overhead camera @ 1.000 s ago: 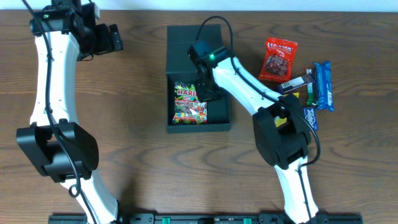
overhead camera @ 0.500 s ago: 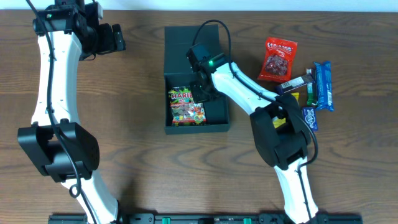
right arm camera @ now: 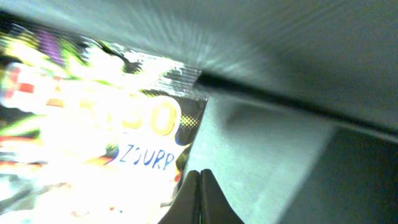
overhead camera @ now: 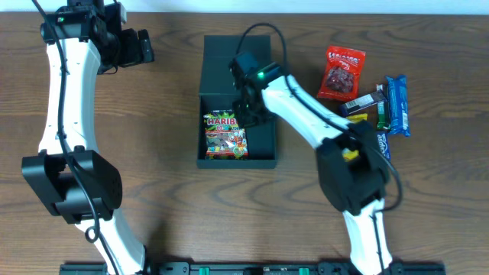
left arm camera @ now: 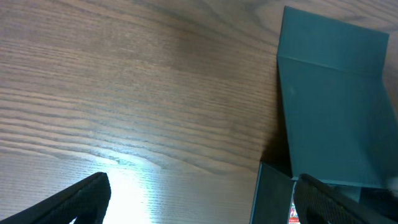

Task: Pack container
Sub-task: 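Move the right gripper back and grasp the red Hacks bag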

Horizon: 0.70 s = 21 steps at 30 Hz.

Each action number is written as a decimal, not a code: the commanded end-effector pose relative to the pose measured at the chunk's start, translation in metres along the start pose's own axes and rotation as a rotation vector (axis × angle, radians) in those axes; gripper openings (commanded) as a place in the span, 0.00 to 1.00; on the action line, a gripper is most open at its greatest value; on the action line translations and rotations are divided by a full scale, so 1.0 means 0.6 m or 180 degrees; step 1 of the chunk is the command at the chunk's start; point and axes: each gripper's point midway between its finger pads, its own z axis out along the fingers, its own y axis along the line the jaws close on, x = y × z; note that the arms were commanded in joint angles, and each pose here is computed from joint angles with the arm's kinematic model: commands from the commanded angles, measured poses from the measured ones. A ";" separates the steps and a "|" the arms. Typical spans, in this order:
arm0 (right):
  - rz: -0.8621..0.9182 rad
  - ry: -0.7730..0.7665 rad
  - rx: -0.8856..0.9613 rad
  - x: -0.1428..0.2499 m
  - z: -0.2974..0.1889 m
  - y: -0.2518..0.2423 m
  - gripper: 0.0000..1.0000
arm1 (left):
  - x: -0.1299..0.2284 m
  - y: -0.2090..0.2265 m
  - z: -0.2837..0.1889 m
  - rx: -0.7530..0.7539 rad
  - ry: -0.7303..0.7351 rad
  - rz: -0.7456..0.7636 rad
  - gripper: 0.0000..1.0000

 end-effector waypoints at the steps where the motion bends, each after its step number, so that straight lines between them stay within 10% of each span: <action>1: 0.0114 -0.0861 0.0174 -0.077 -0.154 -0.038 0.01 | 0.000 -0.003 -0.013 0.0014 -0.0045 0.0077 0.95; 7: 0.0564 -0.1406 0.0872 -0.122 -0.245 -0.197 0.02 | 0.005 -0.002 -0.008 0.0013 -0.0014 0.0071 0.95; 18: 0.1171 -0.0846 0.1614 -0.105 -0.070 -0.362 0.02 | 0.003 -0.002 -0.007 0.0016 -0.0030 0.0071 0.95; 21: 0.1284 -0.0827 0.1641 -0.102 -0.059 -0.380 0.32 | 0.003 -0.002 -0.007 0.0015 -0.0025 0.0069 0.95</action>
